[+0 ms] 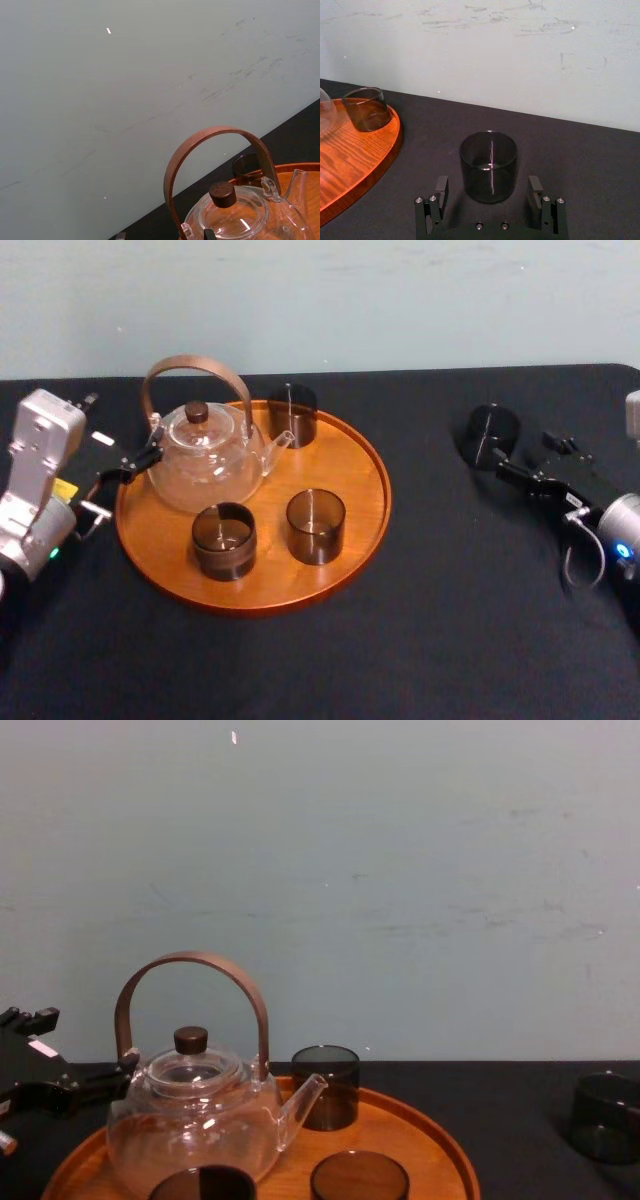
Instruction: Pick up the glass from the table and place it on the tray.
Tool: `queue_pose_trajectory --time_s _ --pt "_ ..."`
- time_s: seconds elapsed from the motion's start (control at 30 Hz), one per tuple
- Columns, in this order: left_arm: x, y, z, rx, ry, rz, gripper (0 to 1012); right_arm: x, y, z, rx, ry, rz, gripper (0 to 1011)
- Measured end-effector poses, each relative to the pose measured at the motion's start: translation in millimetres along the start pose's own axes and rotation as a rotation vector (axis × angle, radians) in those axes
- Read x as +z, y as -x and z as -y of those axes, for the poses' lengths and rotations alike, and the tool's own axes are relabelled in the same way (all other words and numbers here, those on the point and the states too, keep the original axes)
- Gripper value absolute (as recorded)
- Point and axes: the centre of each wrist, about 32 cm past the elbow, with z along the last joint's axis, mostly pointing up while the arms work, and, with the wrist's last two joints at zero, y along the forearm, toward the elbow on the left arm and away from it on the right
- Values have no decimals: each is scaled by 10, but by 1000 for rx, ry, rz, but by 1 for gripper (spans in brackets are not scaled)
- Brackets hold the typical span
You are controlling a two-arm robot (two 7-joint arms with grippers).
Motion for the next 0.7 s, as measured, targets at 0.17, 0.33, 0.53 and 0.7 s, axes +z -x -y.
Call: queue_pose_trajectory --time_s 0.17,0.33,0.53,0.7 --pt "0 0 0 0 0 0 1009 12 -38 -116 1 12 1 1002" --pt "0 0 0 0 0 0 1010 12 -63 -250 0 31 3 1002" --pt "0 0 0 0 0 0 1010 14 -89 -400 0 46 1 1002" --pt "0 0 0 0 0 0 1010 -2 -104 -491 0 53 -3 1002"
